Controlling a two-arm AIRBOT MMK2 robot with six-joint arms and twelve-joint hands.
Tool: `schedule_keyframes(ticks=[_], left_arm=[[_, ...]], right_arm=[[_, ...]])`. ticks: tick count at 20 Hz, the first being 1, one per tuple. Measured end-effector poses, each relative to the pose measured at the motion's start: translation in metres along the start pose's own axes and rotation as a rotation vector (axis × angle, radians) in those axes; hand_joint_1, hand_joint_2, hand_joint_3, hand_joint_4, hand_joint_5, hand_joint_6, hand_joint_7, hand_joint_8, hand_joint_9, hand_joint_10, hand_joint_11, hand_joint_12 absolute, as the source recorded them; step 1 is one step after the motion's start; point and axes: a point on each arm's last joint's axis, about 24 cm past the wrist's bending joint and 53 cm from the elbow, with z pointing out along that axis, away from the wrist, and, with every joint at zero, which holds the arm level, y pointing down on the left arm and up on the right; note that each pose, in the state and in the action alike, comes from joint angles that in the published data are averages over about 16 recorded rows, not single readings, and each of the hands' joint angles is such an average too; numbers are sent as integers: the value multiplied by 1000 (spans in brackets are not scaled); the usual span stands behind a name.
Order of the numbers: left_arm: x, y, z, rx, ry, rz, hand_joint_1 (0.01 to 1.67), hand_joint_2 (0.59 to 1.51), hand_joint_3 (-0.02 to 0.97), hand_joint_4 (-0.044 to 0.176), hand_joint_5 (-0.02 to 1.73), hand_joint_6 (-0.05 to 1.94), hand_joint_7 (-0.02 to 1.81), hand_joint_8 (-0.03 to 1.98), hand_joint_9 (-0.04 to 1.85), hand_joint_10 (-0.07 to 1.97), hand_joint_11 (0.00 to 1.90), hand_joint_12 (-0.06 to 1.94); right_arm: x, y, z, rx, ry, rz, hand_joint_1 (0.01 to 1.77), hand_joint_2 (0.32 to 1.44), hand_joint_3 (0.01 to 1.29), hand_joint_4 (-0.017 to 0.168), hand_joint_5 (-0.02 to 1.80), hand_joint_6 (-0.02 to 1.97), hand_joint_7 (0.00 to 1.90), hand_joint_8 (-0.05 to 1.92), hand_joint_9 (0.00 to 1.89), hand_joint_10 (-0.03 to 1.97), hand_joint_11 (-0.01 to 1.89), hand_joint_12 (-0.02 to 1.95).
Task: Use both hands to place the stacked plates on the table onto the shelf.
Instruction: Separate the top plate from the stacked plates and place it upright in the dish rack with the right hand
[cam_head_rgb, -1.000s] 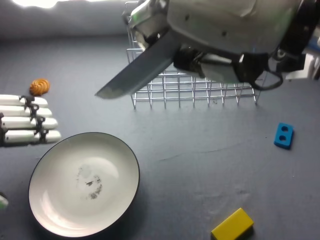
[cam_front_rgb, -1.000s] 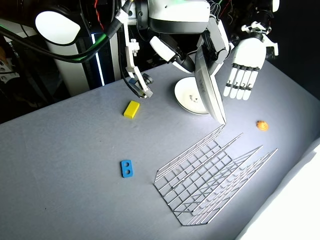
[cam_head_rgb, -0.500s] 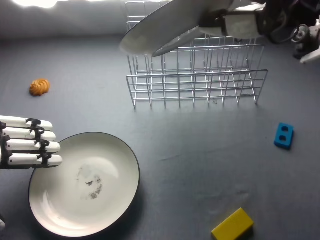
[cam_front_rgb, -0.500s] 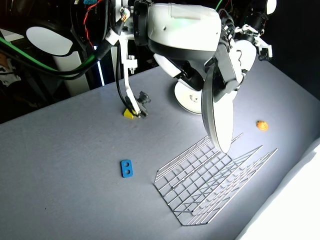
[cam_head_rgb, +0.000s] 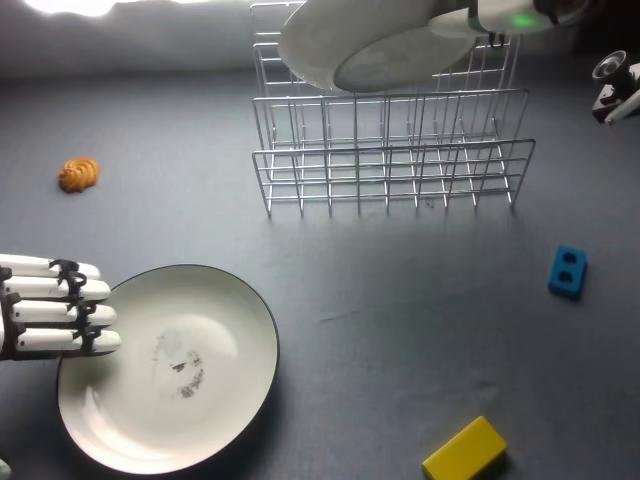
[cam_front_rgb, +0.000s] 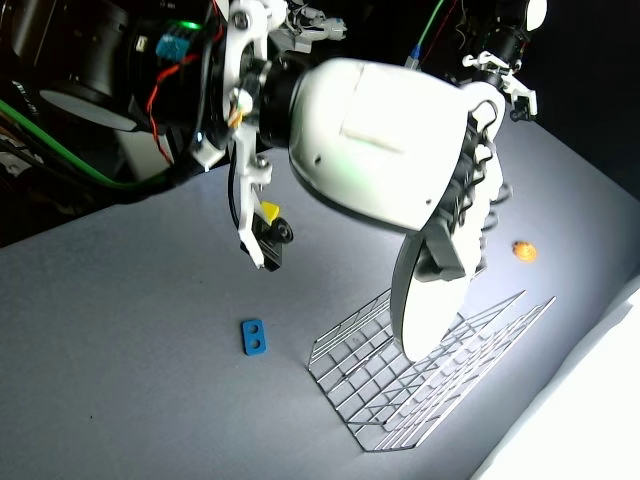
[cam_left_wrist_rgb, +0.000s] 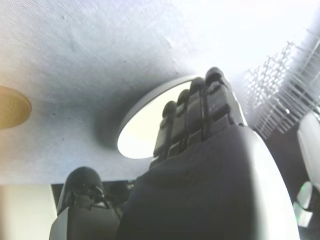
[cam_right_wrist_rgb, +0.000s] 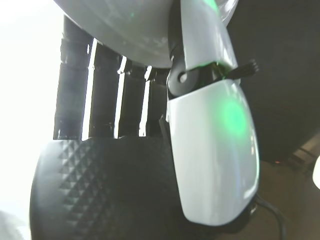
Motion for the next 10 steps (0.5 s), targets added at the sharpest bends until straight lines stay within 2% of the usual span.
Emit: schedule_keyframes(ticks=[10], left_arm=[[20,-9,9,-24,37,-93,15,1089,15,-5,12,-2,20,-3,-24,-35,16,5]], right_arm=[[-9,-35,19,98,-1,155,1357,970,10,-7,868,1002,1052,841,1077,952,917,1000]])
